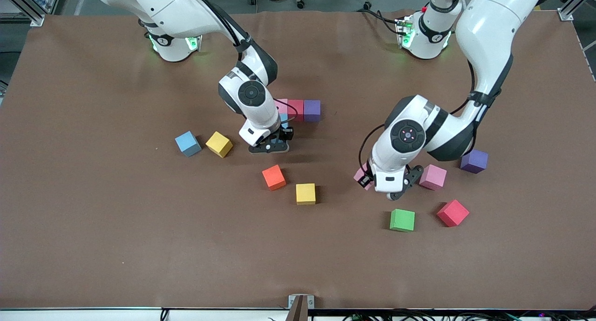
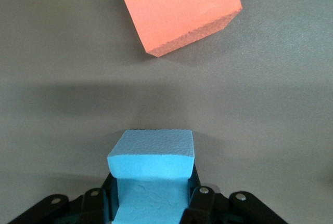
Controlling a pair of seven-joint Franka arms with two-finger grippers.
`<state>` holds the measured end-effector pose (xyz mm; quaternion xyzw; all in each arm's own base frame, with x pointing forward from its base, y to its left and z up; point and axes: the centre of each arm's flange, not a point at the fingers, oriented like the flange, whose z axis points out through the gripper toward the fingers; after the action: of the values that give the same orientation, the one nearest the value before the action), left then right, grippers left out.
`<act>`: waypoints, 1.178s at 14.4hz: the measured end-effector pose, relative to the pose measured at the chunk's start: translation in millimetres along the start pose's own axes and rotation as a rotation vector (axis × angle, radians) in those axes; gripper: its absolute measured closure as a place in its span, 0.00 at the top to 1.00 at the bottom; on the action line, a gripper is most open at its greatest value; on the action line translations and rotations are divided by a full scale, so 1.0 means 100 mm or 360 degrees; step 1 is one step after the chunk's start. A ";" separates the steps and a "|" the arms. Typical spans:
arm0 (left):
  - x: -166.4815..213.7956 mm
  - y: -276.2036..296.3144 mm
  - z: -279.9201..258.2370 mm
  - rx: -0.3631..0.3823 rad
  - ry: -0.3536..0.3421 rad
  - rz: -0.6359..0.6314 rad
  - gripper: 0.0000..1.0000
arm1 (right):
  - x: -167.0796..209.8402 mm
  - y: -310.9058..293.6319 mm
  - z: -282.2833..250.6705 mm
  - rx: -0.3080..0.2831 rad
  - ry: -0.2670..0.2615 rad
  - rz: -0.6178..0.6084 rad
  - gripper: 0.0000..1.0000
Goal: Arrange 11 blocks into digit 3
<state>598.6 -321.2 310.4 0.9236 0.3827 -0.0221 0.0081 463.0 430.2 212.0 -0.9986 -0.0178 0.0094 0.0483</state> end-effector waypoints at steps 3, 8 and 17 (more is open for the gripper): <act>-0.20 0.04 -0.05 -0.0008 -0.0016 -0.0082 0.55 | 0.00 -0.02 -0.01 -0.0034 -0.0037 -0.0005 0.52; -0.32 0.02 0.02 0.0018 -0.0030 -0.0208 0.55 | 0.00 -0.04 0.00 -0.0055 -0.0062 -0.0008 0.52; -0.32 -0.04 0.13 0.0110 -0.0039 -0.0206 0.55 | 0.03 -0.07 0.00 -0.0030 -0.0040 -0.0006 0.52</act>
<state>572.5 -341.2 298.6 0.8963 0.4405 -0.0469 -0.0206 465.9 437.4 212.7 -0.9988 -0.0205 0.0215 0.0385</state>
